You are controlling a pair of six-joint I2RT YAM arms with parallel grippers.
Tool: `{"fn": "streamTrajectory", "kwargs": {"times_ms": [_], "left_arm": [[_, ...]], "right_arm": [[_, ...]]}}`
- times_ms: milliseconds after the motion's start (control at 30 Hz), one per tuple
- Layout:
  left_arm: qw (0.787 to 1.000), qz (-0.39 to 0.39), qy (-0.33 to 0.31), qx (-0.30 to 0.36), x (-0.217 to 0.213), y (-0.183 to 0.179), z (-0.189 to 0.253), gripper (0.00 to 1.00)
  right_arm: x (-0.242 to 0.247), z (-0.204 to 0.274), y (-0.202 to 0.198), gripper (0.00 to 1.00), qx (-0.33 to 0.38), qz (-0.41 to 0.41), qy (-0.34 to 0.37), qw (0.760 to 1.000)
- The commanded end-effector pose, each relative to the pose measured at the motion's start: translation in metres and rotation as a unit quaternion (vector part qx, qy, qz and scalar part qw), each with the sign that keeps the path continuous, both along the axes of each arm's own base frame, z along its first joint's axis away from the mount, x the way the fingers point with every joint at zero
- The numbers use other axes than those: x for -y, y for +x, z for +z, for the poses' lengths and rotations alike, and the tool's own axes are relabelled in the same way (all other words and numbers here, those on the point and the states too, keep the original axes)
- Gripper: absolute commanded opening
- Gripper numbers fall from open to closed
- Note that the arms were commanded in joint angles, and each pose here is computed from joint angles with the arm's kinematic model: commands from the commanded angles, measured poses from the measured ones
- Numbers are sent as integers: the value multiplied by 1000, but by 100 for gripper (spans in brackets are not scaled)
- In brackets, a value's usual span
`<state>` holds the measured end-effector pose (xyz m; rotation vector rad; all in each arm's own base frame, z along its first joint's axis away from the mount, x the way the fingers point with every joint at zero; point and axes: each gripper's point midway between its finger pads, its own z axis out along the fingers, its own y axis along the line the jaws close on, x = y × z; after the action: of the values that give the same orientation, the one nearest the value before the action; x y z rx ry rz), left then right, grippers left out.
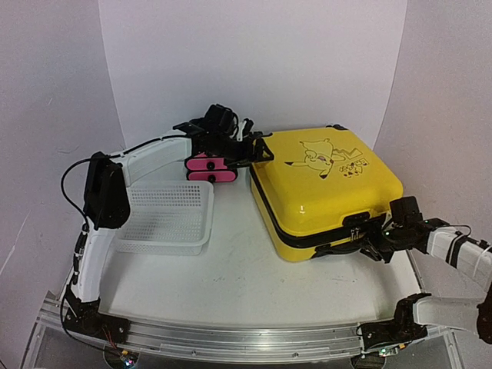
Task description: Open, take out, and arrange the luggage
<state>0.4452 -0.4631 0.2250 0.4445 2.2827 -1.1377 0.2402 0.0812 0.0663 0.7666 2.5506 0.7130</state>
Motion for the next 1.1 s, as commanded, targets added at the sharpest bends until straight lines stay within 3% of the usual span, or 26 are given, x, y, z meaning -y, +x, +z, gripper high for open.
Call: {"fn": "streamTrajectory", "kwargs": {"times_ms": [0,133,267,367,567,800,867,967,1067], "left_arm": [[997,-14,39,58,-36,-31,48,99],[998,-26,41,41,-47,-65,53,99],[996,-38,67,44,-45,-102,42,99],[995,-43,73,48,-38,-127,37,98],[996,-58,30,57,-20,-156,42,97],[997,-58,18,41,-15,-163,34,97],[997,-59,18,38,-12,-164,30,95],[998,-58,18,33,-11,-165,26,93],[998,-58,17,31,-11,-166,26,93]], "right_arm": [[-55,20,-3,30,39,144,31,988],[-55,23,-11,42,37,155,18,987],[-19,32,-21,53,38,136,-84,986],[-4,50,-21,63,70,129,-126,981],[-4,71,-3,69,159,150,-156,963],[-61,89,11,55,260,247,-41,932],[-59,87,15,54,266,237,-47,933],[-41,77,23,40,264,194,-89,941],[-35,71,26,34,270,171,-96,943]]}}
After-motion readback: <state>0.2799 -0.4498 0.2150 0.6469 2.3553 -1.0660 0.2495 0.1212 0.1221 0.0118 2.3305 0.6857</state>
